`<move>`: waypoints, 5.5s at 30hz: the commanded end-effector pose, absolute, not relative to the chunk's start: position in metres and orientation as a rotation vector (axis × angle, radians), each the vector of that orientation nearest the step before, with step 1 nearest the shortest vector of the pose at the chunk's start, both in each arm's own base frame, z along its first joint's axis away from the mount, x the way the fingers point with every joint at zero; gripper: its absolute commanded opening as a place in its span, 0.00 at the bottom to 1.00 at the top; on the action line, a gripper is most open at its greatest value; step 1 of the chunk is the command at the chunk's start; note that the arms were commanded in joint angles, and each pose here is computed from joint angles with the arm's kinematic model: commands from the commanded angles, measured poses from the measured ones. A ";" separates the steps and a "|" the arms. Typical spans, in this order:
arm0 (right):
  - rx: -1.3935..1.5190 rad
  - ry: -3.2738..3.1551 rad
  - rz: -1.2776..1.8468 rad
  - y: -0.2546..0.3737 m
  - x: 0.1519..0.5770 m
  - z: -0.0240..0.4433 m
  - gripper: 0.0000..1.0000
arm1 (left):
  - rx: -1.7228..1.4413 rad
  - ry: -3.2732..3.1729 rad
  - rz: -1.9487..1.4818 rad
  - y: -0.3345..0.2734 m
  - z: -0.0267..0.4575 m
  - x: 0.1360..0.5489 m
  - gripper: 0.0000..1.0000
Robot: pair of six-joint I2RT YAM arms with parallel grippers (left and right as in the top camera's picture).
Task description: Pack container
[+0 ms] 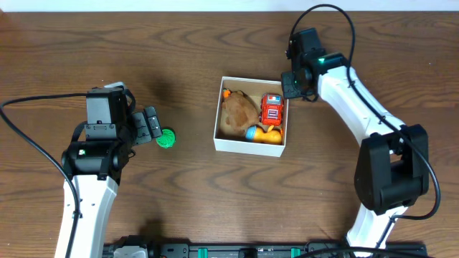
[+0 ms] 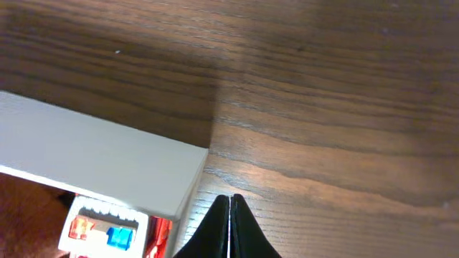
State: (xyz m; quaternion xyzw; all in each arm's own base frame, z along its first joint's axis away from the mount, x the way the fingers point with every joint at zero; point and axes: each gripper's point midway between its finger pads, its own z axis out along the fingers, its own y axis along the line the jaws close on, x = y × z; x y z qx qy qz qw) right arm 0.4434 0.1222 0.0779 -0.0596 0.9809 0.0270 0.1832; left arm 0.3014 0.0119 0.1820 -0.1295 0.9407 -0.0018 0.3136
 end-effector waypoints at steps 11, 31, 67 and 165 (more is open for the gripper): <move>-0.461 2.732 0.457 0.161 0.431 0.085 0.06 | -0.360 2.457 -0.001 0.014 0.190 0.305 0.98; 0.002 2.775 -0.055 0.031 0.440 0.112 0.99 | -0.358 2.447 -0.004 0.014 0.192 0.307 0.98; 0.363 2.849 0.033 -0.064 0.409 0.111 0.99 | -1.483 2.712 0.032 0.120 0.053 0.262 0.98; 0.373 2.878 0.036 -0.063 0.402 0.109 0.99 | -0.312 2.663 -0.089 -0.046 0.216 0.345 0.98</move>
